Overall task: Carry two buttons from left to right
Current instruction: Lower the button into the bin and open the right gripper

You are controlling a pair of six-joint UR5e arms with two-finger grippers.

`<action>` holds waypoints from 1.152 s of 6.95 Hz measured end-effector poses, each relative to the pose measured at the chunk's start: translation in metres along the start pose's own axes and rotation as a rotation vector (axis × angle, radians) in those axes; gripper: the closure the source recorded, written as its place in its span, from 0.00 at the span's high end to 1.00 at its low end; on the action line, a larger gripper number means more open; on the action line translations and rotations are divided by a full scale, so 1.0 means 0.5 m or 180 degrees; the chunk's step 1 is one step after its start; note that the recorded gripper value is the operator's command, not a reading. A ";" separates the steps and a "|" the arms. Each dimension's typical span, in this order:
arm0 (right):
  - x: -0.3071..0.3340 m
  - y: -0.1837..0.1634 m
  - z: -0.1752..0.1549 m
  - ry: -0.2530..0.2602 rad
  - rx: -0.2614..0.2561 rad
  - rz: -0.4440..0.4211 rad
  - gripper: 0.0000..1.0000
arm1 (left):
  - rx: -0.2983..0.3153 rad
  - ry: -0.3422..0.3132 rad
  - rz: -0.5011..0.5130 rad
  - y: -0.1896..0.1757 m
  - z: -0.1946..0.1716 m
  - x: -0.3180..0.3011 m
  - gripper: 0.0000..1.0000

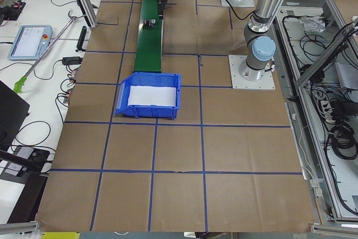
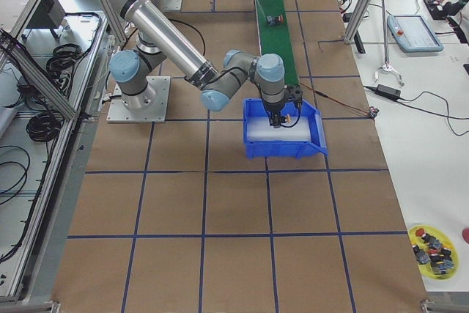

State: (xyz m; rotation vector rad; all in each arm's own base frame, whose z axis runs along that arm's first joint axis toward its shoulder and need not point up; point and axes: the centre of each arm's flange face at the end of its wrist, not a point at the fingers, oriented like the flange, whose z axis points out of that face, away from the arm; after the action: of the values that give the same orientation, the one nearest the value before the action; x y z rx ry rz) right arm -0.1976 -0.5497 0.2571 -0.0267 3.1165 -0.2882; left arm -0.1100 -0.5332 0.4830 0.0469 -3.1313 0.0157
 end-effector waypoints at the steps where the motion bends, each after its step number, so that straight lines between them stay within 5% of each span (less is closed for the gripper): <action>1: 0.001 0.015 0.024 -0.0028 -0.0054 0.0016 0.05 | 0.0000 0.0000 0.0000 0.000 0.000 0.000 0.99; 6: 0.005 0.059 0.078 0.0031 -0.0326 0.0043 0.12 | 0.0004 0.0000 0.0001 0.000 0.000 0.000 0.99; 7: 0.018 0.066 0.080 0.0062 -0.0362 0.0074 0.62 | 0.0006 0.0001 0.0001 0.000 -0.001 0.000 0.99; 8: 0.026 0.069 0.078 0.0071 -0.0366 0.0102 0.83 | 0.0008 0.0003 0.0001 0.000 -0.001 0.000 0.99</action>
State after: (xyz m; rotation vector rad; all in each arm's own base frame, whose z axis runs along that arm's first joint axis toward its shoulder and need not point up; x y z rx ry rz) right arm -0.2108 -0.5231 0.2123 0.0253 3.1480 -0.1095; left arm -0.1101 -0.5334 0.4837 0.0466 -3.1304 0.0197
